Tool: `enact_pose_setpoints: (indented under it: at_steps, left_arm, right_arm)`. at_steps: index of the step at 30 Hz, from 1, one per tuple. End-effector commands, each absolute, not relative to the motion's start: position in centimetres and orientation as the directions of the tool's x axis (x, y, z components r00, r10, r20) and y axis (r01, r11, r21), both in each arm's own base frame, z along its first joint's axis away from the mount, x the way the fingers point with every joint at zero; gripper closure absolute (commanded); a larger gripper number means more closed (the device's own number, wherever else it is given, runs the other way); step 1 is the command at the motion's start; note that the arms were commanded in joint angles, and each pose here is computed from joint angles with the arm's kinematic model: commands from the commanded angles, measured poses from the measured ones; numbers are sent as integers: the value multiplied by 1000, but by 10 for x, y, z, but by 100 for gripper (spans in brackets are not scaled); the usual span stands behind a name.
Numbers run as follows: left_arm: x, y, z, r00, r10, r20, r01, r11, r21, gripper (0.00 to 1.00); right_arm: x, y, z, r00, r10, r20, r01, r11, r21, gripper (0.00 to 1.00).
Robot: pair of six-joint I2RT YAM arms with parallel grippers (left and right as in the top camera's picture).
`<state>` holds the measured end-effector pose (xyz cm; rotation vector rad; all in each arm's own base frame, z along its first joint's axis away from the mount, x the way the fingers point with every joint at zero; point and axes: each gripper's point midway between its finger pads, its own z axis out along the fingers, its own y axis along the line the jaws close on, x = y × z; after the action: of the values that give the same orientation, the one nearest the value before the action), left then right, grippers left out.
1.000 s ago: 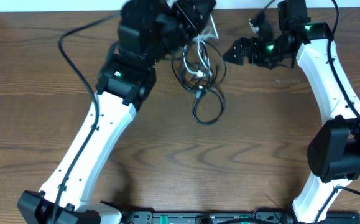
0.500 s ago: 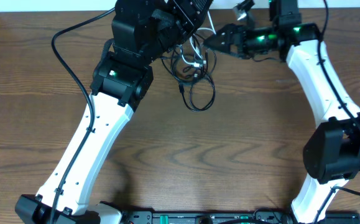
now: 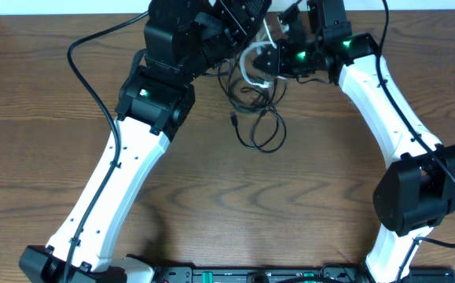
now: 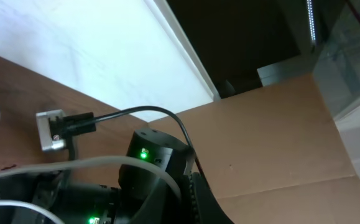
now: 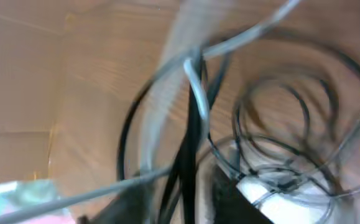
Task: Untangle cables
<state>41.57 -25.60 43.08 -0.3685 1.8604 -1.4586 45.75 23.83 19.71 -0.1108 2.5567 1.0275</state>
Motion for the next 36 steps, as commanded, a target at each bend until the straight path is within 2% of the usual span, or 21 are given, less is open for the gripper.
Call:
enact_pose_setpoints:
  at_steps: [1,6,12,18,24,25,27,29,31,33,35,36]
  left_arm:
    - [410,-254,446,-678,-620,-395,248,313,-917,93]
    - [415,-244,433,-678,-621,-392,206,352,-913,93]
    - [432,-202,410,-656,-661,-364,96,405,-909,93]
    - [437,-164,439,-602,-714,-358,135,351,-927,93]
    - [433,-129,451,-542,-757,-366,122,359,-925,93]
    - [432,-126,453,-536,-760,-367,124,359,-925,93]
    - [431,-118,457,-519,-770,-371,127,360,-924,93]
    - [429,-108,461,-498,-783,-374,124,362,-924,93]
    - [425,-99,463,-485,-795,-364,109,358,-927,92]
    - [422,-93,463,-478,-803,-357,95,357,-929,93]
    - [417,-92,456,-488,-803,-341,58,360,-931,93]
    - [415,-92,451,-497,-803,-330,37,360,-932,92]
  right_arm:
    - [472,205,177,-907,130,-401,-106,851,515,98]
    - [470,188,170,-917,146,-372,-61,869,492,96]
    - [466,150,157,-928,147,-342,-7,912,410,94]
    - [464,117,148,-926,182,-330,76,948,309,89]
    - [459,117,146,-936,136,-324,38,955,293,83]
    - [459,117,146,-936,136,-324,38,955,293,77]
    - [460,117,146,-936,136,-325,38,955,293,53]
    - [459,117,145,-937,136,-323,38,956,292,59]
    - [458,114,144,-937,137,-320,45,959,279,57]
    - [458,112,144,-937,139,-320,49,961,273,36]
    - [458,114,145,-937,150,-316,56,956,289,4]
    - [458,115,145,-938,149,-313,52,953,299,1]
